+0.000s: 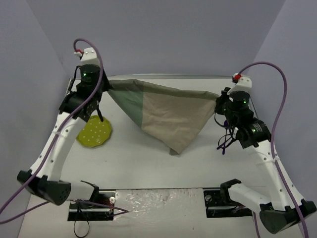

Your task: Set the dinner table for one person

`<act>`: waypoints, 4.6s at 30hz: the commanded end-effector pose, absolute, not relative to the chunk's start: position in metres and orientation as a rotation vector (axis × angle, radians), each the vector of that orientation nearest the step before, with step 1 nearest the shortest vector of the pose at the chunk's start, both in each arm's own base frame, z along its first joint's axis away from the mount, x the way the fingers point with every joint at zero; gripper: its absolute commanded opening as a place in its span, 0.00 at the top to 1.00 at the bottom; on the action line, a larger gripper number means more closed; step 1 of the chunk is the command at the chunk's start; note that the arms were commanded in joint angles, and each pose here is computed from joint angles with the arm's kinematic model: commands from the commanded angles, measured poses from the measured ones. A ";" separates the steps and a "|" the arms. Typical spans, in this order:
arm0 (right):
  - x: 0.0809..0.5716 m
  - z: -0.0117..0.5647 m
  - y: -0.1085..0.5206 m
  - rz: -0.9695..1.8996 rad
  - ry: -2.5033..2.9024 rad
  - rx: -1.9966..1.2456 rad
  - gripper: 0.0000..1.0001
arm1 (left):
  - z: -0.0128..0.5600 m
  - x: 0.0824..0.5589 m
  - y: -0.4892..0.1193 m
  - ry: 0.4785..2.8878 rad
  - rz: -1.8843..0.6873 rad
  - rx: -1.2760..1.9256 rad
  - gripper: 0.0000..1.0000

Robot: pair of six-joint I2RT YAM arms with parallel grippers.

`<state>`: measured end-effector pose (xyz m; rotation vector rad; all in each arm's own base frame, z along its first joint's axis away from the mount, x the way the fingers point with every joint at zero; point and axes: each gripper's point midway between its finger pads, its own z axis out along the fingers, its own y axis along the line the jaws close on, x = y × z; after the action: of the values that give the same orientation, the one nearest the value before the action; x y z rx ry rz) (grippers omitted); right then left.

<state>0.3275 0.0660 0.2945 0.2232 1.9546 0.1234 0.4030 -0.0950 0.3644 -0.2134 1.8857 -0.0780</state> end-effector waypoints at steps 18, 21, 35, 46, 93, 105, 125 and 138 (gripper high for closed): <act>0.259 0.429 0.053 0.260 1.585 0.131 1.00 | 0.438 0.262 -0.061 1.722 -0.267 -0.248 1.00; 0.282 0.406 0.051 0.223 1.657 0.211 1.00 | 0.406 0.285 -0.054 1.784 -0.166 -0.338 1.00; 0.450 0.184 0.062 -0.006 2.132 0.398 1.00 | 0.177 0.464 -0.081 2.138 0.030 -0.599 1.00; 0.532 0.113 0.061 -0.021 2.160 0.254 1.00 | 0.128 0.541 -0.085 2.167 0.047 -0.546 1.00; 0.405 0.357 0.013 0.018 1.564 0.503 1.00 | 0.360 0.395 -0.075 1.726 -0.057 -0.450 1.00; 0.504 0.152 0.027 -0.143 2.001 0.428 1.00 | 0.153 0.505 -0.074 2.057 0.091 -0.626 1.00; 0.581 0.124 0.024 -0.205 2.063 0.249 0.57 | 0.160 0.571 -0.060 2.032 0.175 -0.485 0.22; 0.533 0.186 0.064 0.148 2.007 0.239 0.34 | 0.202 0.504 -0.117 2.132 -0.216 -0.310 0.05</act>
<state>0.5450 0.0464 0.1433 0.2123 2.1057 -0.0195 0.5212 -0.0892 0.1707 -0.3745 2.1483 -0.0142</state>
